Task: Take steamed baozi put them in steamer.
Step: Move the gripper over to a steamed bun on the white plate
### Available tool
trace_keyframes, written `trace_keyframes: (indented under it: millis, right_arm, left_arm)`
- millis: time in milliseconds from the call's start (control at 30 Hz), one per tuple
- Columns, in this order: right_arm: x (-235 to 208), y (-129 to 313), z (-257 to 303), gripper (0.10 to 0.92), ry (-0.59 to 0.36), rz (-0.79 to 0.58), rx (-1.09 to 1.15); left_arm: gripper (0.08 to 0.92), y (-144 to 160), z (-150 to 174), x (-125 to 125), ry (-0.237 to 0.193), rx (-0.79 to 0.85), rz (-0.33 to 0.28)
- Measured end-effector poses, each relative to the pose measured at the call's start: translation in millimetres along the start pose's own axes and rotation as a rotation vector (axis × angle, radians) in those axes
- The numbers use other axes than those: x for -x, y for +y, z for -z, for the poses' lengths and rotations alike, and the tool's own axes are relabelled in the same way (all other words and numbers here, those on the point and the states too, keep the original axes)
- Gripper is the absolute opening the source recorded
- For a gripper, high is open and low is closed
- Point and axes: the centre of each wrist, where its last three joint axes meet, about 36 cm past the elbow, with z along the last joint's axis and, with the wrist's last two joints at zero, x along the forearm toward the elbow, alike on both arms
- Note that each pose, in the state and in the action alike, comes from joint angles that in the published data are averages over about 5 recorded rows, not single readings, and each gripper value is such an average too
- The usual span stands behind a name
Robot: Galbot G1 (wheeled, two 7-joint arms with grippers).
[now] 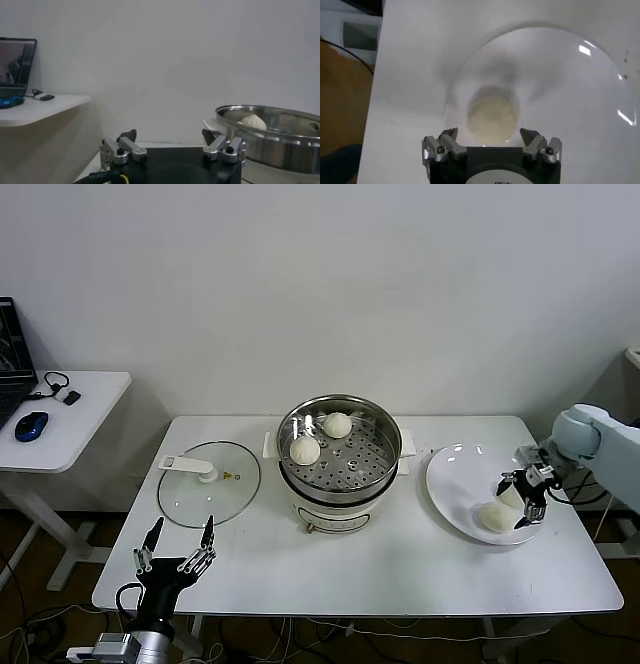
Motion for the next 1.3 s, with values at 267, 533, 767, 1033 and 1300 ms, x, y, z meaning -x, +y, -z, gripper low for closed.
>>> trace_keyframes:
  millis: [267,533,767,1033,1300]
  right_arm:
    - [15,-8,7,0.823,0.005,0.009,-0.008]
    - [26,-13,12,0.823,0.011,0.018,-0.012]
    - [31,-16,14,0.823,0.017,0.021,-0.014]
    - [33,-16,15,0.779,0.020,0.023,-0.011]
    - [33,-15,14,0.723,0.018,0.026,-0.008]
  left_arm:
    - [0.823,0,-1,2,0.002,0.000,0.002]
    - [0.823,1,-4,3,0.006,-0.002,0.003]
    - [0.823,0,-4,3,0.005,-0.004,0.002]
    - [0.823,0,-3,3,0.006,-0.004,0.002]
    - [0.823,0,-4,2,0.010,-0.005,0.003]
